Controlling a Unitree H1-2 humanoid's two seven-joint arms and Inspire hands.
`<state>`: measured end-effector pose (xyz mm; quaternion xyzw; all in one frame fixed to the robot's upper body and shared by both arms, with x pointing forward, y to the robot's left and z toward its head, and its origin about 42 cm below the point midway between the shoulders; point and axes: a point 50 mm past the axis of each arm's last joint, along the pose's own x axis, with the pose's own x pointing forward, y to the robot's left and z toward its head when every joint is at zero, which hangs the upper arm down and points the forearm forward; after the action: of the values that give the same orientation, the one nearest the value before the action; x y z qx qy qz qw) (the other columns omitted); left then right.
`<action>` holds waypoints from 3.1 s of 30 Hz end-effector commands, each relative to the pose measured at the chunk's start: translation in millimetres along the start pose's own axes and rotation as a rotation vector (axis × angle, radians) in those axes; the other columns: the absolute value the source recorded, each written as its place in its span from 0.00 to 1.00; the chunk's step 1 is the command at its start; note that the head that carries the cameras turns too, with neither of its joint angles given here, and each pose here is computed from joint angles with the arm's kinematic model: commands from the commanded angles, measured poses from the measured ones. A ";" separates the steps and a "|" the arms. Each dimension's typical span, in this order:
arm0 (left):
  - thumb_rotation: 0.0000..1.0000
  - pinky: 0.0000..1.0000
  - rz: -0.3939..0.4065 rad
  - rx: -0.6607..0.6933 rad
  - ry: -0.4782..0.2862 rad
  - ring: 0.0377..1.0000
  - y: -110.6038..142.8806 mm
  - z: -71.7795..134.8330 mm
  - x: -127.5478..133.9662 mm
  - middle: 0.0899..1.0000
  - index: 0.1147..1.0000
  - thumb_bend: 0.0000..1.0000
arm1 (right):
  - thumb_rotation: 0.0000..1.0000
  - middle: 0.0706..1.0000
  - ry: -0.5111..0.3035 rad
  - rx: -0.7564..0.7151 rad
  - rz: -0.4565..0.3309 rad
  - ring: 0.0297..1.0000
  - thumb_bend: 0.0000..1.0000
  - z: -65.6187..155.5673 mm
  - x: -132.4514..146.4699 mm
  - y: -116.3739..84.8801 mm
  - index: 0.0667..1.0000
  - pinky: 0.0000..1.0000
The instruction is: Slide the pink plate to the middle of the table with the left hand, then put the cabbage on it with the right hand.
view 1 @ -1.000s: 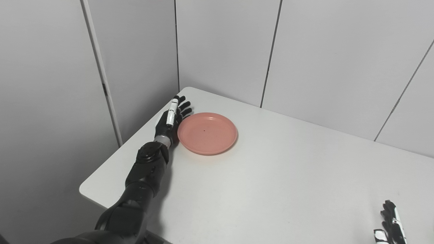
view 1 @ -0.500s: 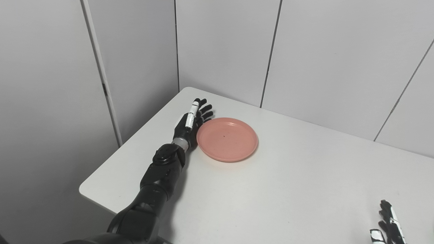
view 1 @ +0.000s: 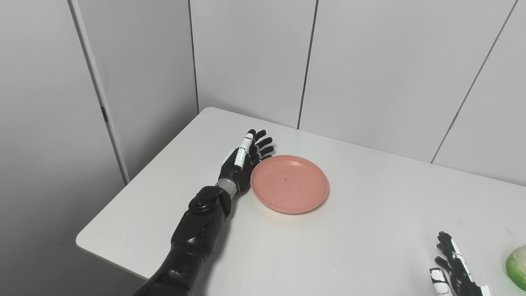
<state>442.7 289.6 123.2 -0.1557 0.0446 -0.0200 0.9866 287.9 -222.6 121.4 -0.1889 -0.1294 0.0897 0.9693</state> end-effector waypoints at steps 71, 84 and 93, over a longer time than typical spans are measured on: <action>1.00 0.87 -0.359 0.076 0.228 0.88 -57.7 -91.7 -41.1 0.89 0.88 0.50 | 0.86 0.91 -0.078 -0.238 -0.191 0.89 0.61 57.7 33.6 0.2 0.92 0.82; 1.00 0.84 -0.341 0.051 0.249 0.85 -31.2 -103.0 -35.6 0.86 0.85 0.51 | 0.53 0.90 -0.224 -0.328 -0.288 0.84 0.94 101.6 52.5 -29.2 0.90 0.73; 1.00 0.82 -0.340 0.043 0.263 0.84 -24.0 -108.2 -33.3 0.84 0.83 0.52 | 0.59 0.92 -0.341 -0.511 -0.381 0.85 1.00 126.5 53.9 -66.2 0.94 0.76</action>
<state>440.6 214.6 93.9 -0.1295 0.0415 -0.2364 0.9621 309.7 -225.0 245.5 -0.3753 -0.2883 -0.0758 0.8777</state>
